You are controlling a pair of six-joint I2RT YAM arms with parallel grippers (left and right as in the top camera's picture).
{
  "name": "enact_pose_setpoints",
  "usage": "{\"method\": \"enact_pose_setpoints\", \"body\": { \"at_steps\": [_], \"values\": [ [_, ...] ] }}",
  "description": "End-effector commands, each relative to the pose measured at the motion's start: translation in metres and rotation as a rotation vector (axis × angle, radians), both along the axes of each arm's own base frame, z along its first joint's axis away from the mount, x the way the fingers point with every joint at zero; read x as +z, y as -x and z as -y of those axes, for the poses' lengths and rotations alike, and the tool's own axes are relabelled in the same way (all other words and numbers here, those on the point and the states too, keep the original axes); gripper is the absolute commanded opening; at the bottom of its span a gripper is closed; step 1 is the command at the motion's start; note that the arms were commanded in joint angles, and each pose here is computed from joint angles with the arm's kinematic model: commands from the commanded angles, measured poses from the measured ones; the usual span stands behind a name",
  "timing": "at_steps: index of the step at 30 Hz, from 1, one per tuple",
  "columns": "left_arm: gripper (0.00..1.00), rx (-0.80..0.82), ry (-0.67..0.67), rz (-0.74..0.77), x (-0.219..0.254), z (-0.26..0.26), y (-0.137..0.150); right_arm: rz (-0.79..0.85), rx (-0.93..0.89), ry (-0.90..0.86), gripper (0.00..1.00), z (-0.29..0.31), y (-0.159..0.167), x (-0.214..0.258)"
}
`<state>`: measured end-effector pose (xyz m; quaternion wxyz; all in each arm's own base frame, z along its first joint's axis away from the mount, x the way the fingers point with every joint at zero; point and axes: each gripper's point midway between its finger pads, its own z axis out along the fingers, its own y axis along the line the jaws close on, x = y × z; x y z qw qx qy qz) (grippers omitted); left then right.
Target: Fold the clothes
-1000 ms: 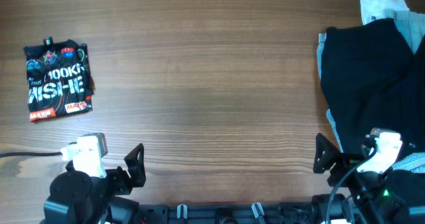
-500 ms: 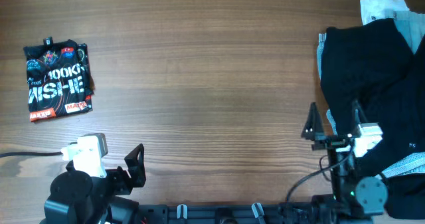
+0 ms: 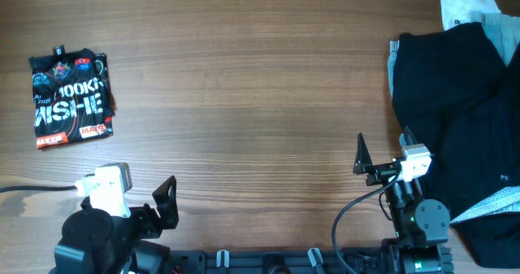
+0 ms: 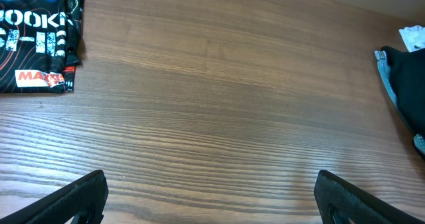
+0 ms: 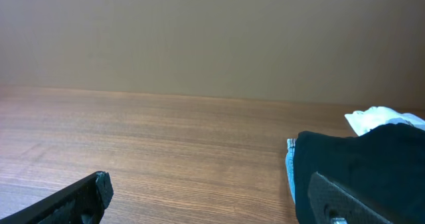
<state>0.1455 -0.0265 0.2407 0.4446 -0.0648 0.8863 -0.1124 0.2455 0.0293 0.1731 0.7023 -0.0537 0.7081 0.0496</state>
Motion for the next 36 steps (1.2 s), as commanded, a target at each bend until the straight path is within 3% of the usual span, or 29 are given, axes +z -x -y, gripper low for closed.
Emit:
{"method": "enact_pose_setpoints", "body": {
  "at_steps": [1, 19, 23, 26, 31, 36],
  "values": [
    [1.00, 0.011, 0.002, 0.008, 0.000, -0.002, 0.000, 0.019, 0.027, 0.013, 1.00, -0.005, 0.001, 0.004],
    [1.00, 0.018, 0.002, 0.009, 0.001, -0.003, 0.000, 0.019, 0.027, 0.012, 1.00, -0.005, 0.001, 0.004],
    [1.00, 0.190, 0.015, 0.017, -0.004, -0.027, -0.003, 0.019, 0.027, 0.012, 1.00, -0.005, 0.001, 0.004],
    [1.00, 0.282, 0.044, 0.230, 0.007, -0.041, -0.041, 0.019, 0.027, 0.012, 1.00, -0.005, 0.001, 0.004],
    [1.00, 0.235, 0.104, 0.578, 0.006, -0.035, -0.084, 0.018, 0.027, 0.012, 1.00, -0.005, 0.001, 0.004],
    [1.00, 0.205, 0.134, 0.807, 0.001, -0.032, -0.092, 0.019, 0.027, 0.013, 1.00, -0.005, 0.001, 0.004]
  ]
}}
